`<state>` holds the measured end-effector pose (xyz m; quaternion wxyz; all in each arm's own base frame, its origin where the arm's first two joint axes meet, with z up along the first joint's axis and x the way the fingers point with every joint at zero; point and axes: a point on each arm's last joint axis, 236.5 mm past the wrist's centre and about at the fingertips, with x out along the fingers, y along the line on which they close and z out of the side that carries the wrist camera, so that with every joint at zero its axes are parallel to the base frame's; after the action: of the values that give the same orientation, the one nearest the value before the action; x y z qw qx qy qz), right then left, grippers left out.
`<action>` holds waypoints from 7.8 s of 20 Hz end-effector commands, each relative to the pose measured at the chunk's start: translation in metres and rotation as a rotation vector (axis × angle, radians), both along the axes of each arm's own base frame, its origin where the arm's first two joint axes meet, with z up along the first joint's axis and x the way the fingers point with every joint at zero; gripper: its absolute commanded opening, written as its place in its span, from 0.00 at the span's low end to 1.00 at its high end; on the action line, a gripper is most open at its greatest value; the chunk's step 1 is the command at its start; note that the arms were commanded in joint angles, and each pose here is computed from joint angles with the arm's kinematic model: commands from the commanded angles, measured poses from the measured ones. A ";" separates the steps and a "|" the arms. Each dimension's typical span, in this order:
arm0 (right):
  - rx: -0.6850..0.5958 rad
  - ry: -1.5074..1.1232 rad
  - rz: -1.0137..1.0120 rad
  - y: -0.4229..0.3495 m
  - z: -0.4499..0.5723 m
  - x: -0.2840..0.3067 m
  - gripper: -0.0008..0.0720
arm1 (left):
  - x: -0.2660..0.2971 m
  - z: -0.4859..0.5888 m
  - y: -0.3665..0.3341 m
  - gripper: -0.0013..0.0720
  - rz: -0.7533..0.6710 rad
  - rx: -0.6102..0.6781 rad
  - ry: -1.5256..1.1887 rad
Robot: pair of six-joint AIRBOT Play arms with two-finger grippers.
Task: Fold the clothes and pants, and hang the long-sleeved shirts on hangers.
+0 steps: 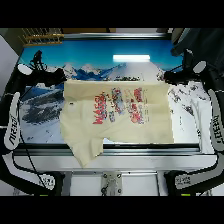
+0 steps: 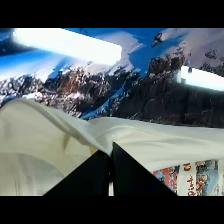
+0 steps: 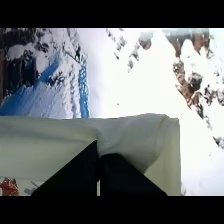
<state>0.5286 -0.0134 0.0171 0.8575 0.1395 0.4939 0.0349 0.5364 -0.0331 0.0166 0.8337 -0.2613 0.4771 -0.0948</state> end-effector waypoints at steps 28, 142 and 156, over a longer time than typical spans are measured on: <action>0.162 0.491 -0.485 -0.030 -0.071 -0.320 0.72 | -0.215 -0.025 -0.064 0.68 -0.098 -0.004 0.123; 0.464 0.359 0.026 -0.010 -0.111 -0.143 0.02 | -0.093 -0.042 -0.301 0.03 -0.445 -0.055 0.156; 0.065 0.200 0.260 0.049 0.105 -0.116 0.02 | -0.132 -0.108 -0.393 0.03 -0.680 -0.024 0.258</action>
<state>0.4129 0.0098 0.0904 0.7780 0.1354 0.5986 0.1344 0.4137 -0.4113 -0.0833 0.7003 -0.1250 0.6248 -0.3218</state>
